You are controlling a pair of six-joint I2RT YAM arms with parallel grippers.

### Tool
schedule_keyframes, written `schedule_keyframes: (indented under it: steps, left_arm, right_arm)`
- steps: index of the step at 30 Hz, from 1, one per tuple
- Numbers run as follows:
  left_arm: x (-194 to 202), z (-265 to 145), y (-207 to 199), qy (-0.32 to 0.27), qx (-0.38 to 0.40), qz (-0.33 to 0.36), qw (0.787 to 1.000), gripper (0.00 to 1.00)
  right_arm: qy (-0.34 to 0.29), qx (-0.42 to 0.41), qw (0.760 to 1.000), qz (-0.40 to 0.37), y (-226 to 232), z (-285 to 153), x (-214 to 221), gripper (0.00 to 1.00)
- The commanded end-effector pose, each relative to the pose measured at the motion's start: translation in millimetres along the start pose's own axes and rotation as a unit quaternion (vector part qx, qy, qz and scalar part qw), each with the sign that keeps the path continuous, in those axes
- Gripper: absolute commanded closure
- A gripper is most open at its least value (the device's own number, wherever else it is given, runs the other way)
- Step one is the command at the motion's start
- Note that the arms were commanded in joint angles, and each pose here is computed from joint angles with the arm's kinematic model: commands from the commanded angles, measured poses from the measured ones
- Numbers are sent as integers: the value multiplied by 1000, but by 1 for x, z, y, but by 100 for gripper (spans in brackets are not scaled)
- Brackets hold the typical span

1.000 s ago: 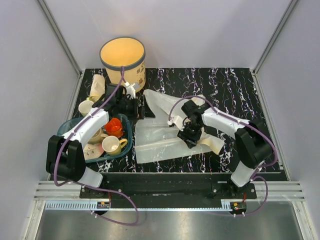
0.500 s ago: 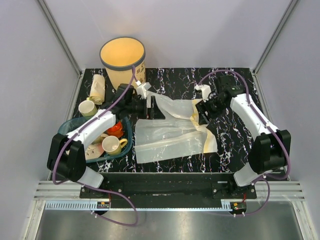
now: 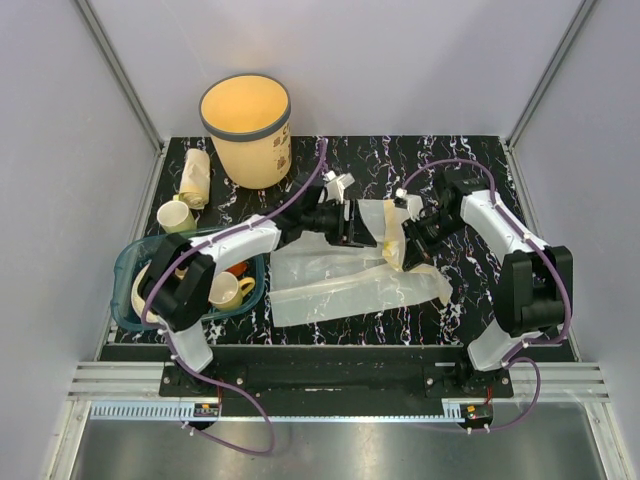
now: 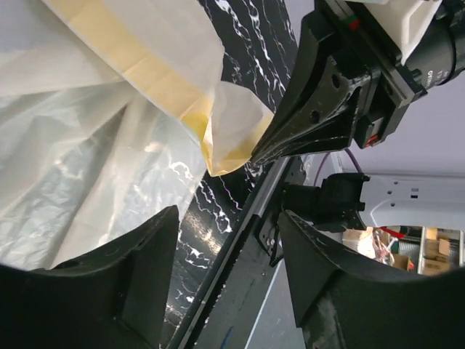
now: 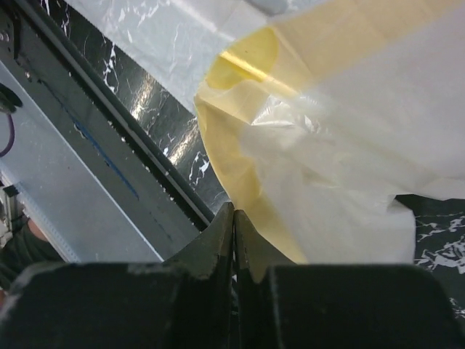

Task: Put the trash bags into the trash bin
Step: Unfold the trash bag at the center of the board.

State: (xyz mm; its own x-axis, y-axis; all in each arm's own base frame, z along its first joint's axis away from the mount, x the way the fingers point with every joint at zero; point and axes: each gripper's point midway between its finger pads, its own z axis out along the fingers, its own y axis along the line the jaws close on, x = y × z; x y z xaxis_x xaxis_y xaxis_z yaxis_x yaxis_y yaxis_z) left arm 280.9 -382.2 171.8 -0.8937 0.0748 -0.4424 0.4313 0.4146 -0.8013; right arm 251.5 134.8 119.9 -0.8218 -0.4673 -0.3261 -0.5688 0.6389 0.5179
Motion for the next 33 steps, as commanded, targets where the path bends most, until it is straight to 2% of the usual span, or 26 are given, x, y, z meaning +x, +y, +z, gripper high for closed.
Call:
schedule_keyframes:
  steps: [1,5,12,14,15,16,17,21,22,25,29,33]
  left_arm:
    - [1,18,-21,-13,52,-37,998,42]
    - [7,36,-31,-16,86,-48,995,43]
    - [8,62,-14,-31,71,-72,994,44]
    - [5,64,-12,-39,69,-67,995,58]
    - [6,66,-11,-38,70,-64,995,69]
    - [6,67,-12,-36,77,-59,995,94]
    - [9,67,-12,-31,82,-47,995,100]
    - [17,50,-25,-37,91,-2,995,100]
    - [22,48,-26,-34,91,6,995,100]
    - [40,42,-30,-22,98,29,995,100]
    - [49,42,-26,-9,93,55,994,100]
    - [49,43,-27,-15,78,84,993,100]
  right_arm:
    - [-7,-22,999,-22,16,-5,6,91]
    - [-9,-21,999,-25,17,-6,7,91]
    - [-10,-24,999,-25,18,-4,10,91]
    - [-11,-25,999,-26,19,-5,11,91]
    - [-13,-25,999,-26,20,-6,10,89]
    - [-15,-27,999,-22,21,-6,9,86]
    - [-18,-27,999,-20,23,-8,8,82]
    - [-62,-41,997,2,28,-36,-11,57]
    - [-84,-49,995,30,27,-45,-18,48]
    - [-104,-63,991,62,29,-54,-31,32]
    - [-89,-39,993,68,16,-37,-34,30]
    - [-56,-69,990,111,19,-21,-27,31]
